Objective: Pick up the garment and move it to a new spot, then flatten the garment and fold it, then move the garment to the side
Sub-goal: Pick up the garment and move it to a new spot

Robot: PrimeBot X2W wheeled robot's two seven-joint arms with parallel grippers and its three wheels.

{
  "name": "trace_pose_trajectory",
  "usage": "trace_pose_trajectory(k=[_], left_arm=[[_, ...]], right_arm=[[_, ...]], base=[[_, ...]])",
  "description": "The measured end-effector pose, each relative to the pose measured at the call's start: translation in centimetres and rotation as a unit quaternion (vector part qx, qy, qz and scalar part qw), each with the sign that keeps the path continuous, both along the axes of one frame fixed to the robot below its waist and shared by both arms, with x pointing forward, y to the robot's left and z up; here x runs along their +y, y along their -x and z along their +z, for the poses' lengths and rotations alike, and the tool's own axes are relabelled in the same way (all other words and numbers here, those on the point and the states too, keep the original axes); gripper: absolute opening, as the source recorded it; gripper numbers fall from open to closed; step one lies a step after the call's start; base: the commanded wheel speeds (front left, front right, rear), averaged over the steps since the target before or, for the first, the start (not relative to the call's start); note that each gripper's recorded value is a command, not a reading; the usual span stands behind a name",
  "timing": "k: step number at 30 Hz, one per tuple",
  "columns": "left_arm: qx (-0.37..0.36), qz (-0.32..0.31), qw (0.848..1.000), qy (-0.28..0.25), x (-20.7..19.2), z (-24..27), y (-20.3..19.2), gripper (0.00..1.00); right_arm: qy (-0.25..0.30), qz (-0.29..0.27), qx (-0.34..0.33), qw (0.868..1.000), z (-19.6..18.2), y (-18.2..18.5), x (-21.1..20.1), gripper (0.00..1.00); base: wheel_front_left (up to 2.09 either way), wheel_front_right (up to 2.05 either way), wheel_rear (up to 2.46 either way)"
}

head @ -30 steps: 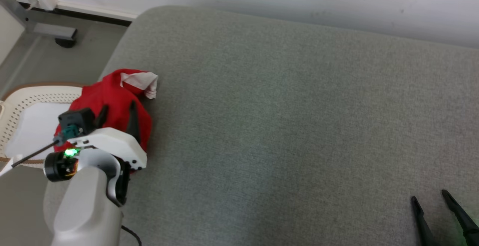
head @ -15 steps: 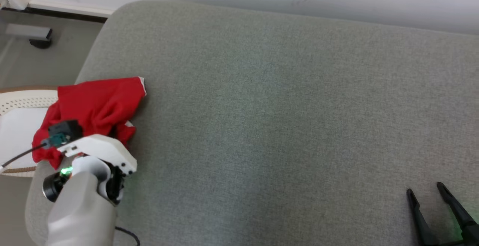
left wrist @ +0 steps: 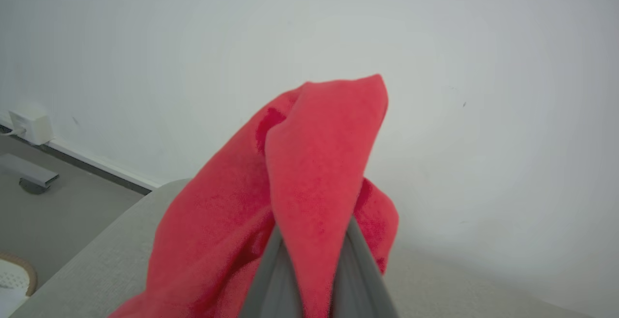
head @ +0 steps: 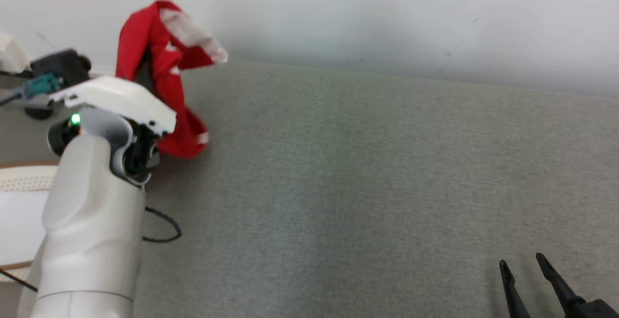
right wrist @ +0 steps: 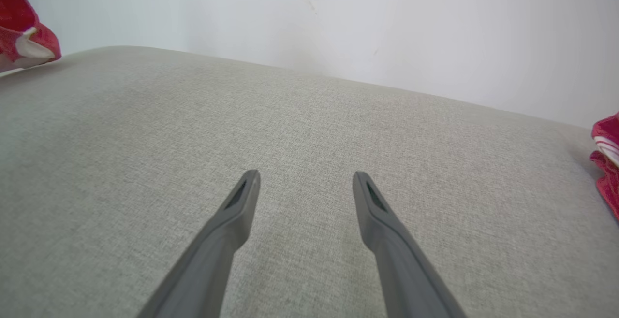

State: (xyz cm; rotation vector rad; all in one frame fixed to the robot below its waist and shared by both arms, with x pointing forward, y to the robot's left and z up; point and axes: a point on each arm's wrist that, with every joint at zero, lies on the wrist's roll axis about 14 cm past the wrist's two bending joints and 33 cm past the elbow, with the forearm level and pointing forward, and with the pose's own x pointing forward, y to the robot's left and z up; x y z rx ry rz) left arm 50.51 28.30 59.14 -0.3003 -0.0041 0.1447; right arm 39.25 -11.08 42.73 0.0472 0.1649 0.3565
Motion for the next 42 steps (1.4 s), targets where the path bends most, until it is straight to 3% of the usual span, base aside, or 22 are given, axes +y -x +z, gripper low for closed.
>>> trace_pose_trajectory(k=[3, 6, 9, 19, 23, 25, 29, 31, 35, 39, 42], left_arm=[[-0.041, -0.05, 0.998, -0.018, -3.3, 4.1, -0.6, 0.0], [-0.068, -0.127, 0.99, 0.0, -8.7, 6.8, -0.3, 0.0], [-0.083, -0.216, 0.972, 0.04, -14.2, 8.4, 1.4, 0.0], [-0.076, -0.439, 0.878, 0.174, -26.5, 10.3, 9.9, 0.0], [-0.054, -0.49, 0.836, 0.239, -29.9, 10.4, 12.2, 0.0], [-0.037, -0.5, 0.825, 0.261, -31.1, 9.8, 12.4, 0.0], [0.016, -0.482, 0.823, 0.301, -32.3, 6.7, 11.0, 0.0], [0.047, -0.456, 0.834, 0.307, -32.4, 4.1, 9.6, 0.0], [0.107, -0.38, 0.872, 0.29, -31.2, -2.2, 6.4, 0.0], [0.128, -0.299, 0.922, 0.21, -27.6, -7.4, 3.1, 0.0], [0.153, -0.261, 0.936, 0.178, -26.0, -11.0, 2.2, 0.0]], right_arm=[[-0.008, -0.02, -0.011, 1.0, 1.0, 0.5, -0.7, 1.0], [-0.016, -0.041, -0.019, 0.999, 1.6, 0.9, -1.6, 1.0], [-0.021, -0.057, -0.021, 0.998, 1.9, 1.4, -2.3, 1.0], [-0.028, -0.101, -0.015, 0.994, 1.6, 2.2, -4.4, 1.0], [-0.029, -0.12, -0.017, 0.992, 1.7, 2.3, -5.5, 1.0], [-0.03, -0.128, -0.014, 0.991, 1.6, 2.5, -5.9, 1.0], [-0.029, -0.146, -0.011, 0.989, 1.4, 2.6, -7.0, 1.0], [-0.029, -0.152, -0.01, 0.988, 1.3, 2.6, -7.3, 1.0], [-0.029, -0.164, -0.001, 0.986, 0.7, 3.0, -7.9, 1.0], [-0.026, -0.179, 0.005, 0.983, 0.4, 3.3, -8.8, 1.0], [-0.024, -0.191, 0.009, 0.981, 0.2, 3.6, -9.6, 1.0]], base=[[0.0, 0.0, 0.0], [0.0, 0.0, 0.0], [0.0, 0.0, 0.0], [0.0, 0.0, 0.0], [0.0, 0.0, 0.0], [0.0, 0.0, 0.0], [0.0, 0.0, 0.0], [0.0, 0.0, 0.0], [0.0, 0.0, 0.0], [0.0, 0.0, 0.0], [0.0, 0.0, 0.0]])
